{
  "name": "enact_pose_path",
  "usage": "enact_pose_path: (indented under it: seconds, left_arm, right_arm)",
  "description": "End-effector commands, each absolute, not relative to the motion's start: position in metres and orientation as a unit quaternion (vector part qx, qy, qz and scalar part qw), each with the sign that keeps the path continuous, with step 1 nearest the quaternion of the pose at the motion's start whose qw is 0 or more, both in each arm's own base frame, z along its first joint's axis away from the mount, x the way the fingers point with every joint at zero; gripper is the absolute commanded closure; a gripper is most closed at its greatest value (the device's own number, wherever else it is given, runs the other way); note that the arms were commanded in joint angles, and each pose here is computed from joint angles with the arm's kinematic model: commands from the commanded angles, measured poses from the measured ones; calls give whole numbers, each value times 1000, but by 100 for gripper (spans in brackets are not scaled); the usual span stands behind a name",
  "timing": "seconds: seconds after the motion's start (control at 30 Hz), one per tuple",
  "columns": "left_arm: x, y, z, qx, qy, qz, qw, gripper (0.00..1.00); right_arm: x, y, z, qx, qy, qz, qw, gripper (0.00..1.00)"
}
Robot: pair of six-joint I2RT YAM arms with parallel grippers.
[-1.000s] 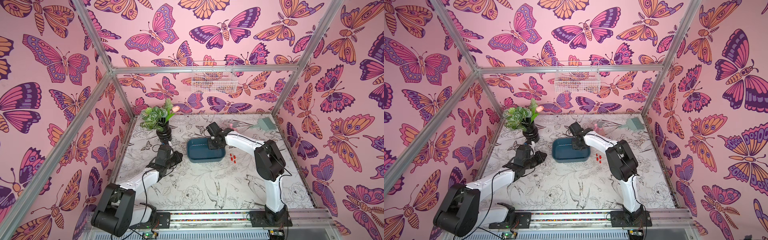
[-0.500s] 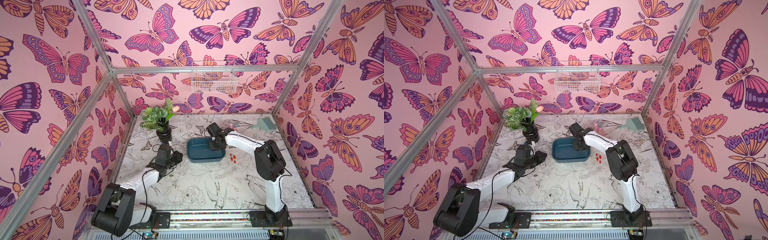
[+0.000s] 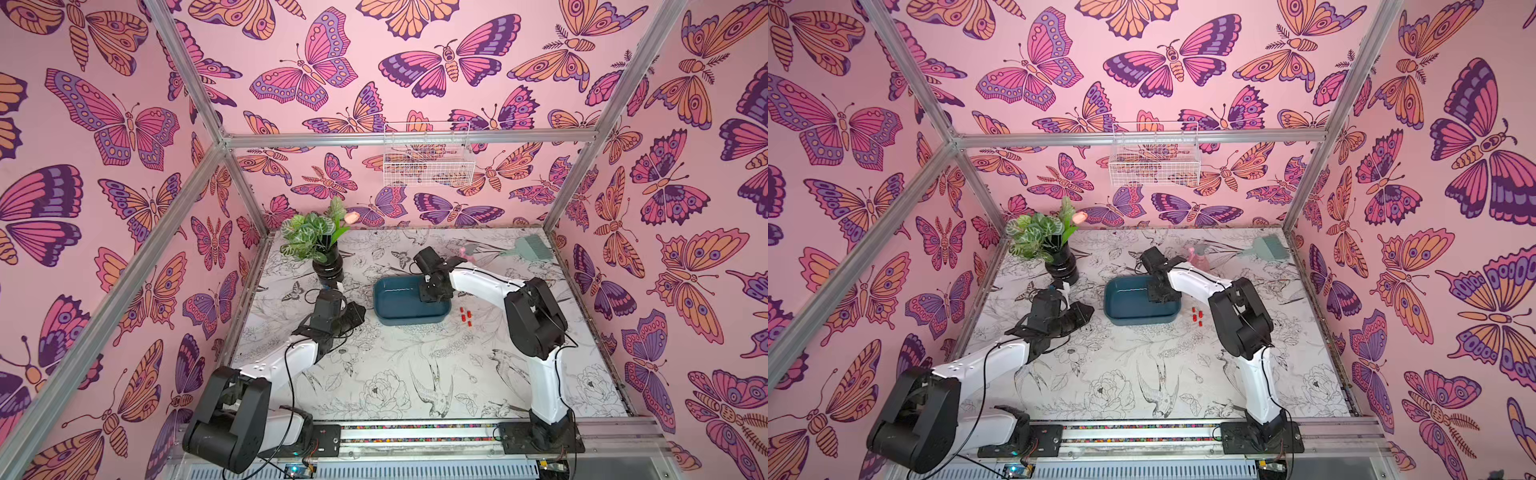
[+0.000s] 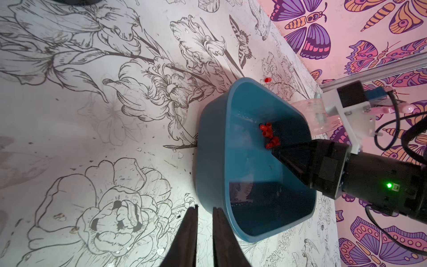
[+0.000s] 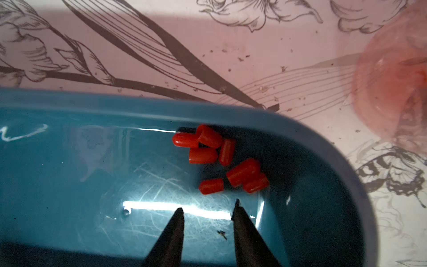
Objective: Take the screw protection sleeves out of the storage box
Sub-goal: Pick up the screw protection sleeve from the storage box.
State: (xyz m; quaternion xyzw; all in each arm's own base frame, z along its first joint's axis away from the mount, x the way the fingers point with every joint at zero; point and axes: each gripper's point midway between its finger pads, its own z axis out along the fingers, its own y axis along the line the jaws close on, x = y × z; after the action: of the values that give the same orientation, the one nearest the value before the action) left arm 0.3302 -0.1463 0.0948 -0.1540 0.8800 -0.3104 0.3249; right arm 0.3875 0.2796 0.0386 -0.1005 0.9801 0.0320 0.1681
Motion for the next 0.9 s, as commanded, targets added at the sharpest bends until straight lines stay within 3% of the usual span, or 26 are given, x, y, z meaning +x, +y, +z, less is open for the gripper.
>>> enact_pose_path:
  seconds: [0.0,0.47,0.87]
  left_arm:
    - [330,-146,91,-154,881,-312,320,82]
    - [331,-146,90,-154,882,-311,319,82]
    - [331,-146,90,-154,882,-311,318,82]
  right_arm:
    - [390,284,33,-97,982,37,160,60]
    - [393,289,23,-98,983,42,150,62]
    - [391,295,12,-97,985,51,134,70]
